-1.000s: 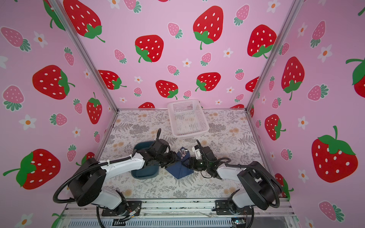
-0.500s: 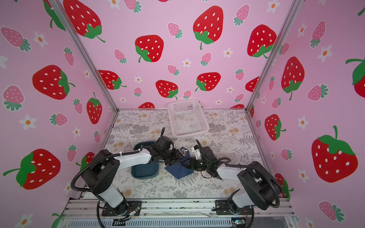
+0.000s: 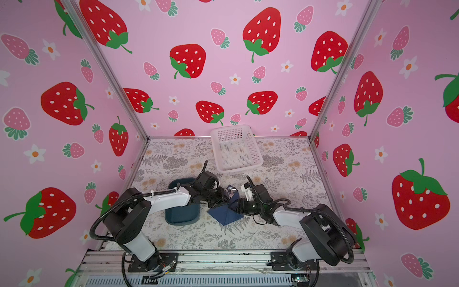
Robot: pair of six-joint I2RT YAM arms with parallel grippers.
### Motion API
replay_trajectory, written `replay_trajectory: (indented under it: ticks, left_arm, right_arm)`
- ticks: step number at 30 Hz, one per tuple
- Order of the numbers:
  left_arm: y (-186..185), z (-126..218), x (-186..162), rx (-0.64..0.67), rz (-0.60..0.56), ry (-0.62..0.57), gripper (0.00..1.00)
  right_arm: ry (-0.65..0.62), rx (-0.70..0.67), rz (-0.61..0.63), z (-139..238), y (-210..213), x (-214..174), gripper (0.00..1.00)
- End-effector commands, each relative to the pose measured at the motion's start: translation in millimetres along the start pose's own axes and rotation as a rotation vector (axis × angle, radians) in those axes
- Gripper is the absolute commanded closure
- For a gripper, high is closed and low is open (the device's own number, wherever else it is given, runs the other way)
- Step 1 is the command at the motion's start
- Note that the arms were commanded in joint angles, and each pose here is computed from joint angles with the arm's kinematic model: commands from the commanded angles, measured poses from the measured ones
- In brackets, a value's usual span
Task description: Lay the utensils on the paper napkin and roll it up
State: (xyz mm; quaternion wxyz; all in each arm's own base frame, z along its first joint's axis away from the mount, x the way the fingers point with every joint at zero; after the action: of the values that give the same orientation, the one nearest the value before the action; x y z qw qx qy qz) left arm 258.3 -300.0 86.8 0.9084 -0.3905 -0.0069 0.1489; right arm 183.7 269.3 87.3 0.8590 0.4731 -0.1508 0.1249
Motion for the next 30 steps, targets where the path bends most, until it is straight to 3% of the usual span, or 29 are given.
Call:
replay_trajectory:
  ticks: [1,12,22,30]
  left_arm:
    - [-11,5,0,-0.038,-0.011,0.005,0.97]
    - [-13,11,-11,-0.052,-0.030,0.001,1.00]
    - [2,6,-24,0.023,-0.048,-0.006,1.00]
    - [14,6,-19,0.105,-0.079,-0.036,1.00]
  right_arm:
    - [-0.022,-0.027,0.017,6,-1,0,0.39]
    - [-0.073,-0.102,-0.022,16,-13,1,0.43]
    - [-0.104,-0.213,-0.062,27,-31,-1,0.70]
    - [-0.013,-0.190,-0.034,18,-28,-7,0.77]
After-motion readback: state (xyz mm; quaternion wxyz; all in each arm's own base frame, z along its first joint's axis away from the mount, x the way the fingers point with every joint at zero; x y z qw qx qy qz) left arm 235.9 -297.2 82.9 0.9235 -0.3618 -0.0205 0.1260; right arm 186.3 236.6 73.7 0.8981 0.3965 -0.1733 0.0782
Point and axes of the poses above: each gripper's point midway between its finger pads, its own z axis back along the fingers, its own y axis along the line the jaws close on, x = y × z, the point moved 3 cm from there along z, back along the fingers, and after that the axes turned 5 degrees about z, right-handed, at the moved point
